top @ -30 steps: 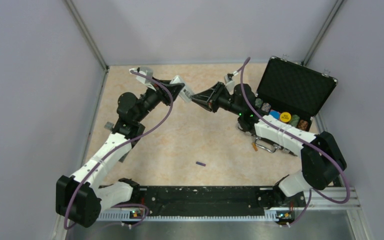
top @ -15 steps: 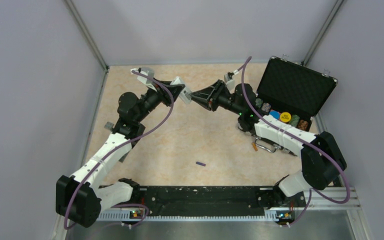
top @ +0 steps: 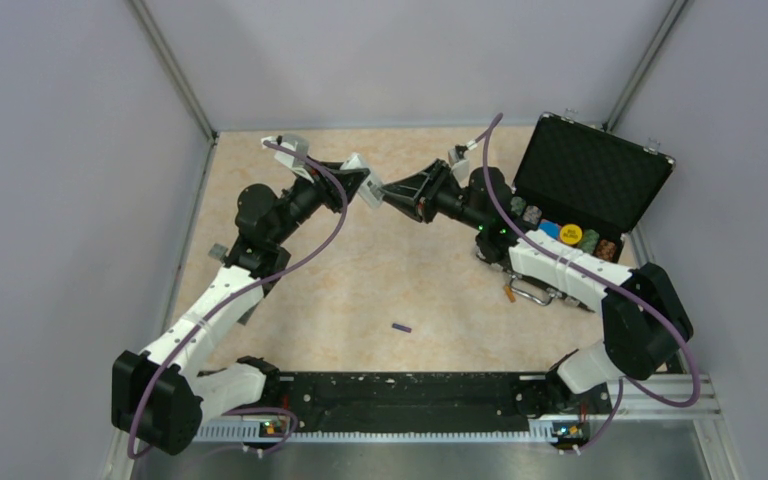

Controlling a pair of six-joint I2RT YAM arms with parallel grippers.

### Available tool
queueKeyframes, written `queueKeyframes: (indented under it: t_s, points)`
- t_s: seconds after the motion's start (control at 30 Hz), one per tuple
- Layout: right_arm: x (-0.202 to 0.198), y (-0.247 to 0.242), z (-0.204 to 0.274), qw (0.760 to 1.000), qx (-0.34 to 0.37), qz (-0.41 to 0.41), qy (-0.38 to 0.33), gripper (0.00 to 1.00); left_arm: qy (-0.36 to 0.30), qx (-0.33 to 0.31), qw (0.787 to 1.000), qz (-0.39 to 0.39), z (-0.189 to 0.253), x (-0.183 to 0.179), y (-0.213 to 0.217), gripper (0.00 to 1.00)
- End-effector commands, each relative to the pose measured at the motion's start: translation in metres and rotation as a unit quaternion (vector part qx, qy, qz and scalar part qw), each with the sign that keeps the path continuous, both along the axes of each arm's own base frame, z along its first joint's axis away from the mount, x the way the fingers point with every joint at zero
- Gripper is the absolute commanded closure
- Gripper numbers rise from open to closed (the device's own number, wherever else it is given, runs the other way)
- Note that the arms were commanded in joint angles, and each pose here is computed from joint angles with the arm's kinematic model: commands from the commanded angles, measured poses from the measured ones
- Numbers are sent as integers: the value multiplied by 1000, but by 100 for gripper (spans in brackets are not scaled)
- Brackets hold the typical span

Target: Load the batteries into the remote control

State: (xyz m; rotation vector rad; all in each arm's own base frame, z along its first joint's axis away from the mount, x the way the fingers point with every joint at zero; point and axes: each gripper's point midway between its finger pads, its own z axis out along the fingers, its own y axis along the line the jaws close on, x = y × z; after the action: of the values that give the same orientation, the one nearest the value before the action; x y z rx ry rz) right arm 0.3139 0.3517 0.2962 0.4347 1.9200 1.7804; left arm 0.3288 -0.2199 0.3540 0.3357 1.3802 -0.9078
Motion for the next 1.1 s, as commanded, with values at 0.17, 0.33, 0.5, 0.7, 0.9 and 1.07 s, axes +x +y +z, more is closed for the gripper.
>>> queueKeyframes:
  t_s: [0.17, 0.33, 0.5, 0.7, 0.9, 1.07]
  points:
    - [4, 2, 16, 1000, 19, 5, -14, 64, -34, -21, 999, -2, 24, -4, 0, 100]
    - [5, 5, 13, 1000, 21, 9, -9, 64, -34, -23, 999, -4, 26, -3, -1, 100]
    - [6, 6, 13, 1000, 19, 9, -9, 65, -32, -23, 999, -7, 24, -3, -3, 100]
    - [9, 8, 15, 1000, 20, 10, -13, 66, -28, -24, 999, -17, 24, -4, -6, 100]
    - [10, 9, 9, 1000, 11, 9, -7, 65, -23, -30, 999, -26, 29, -8, -6, 100]
    - [12, 10, 8, 1000, 12, 9, -9, 65, -14, -42, 997, -57, 34, -17, -13, 100]
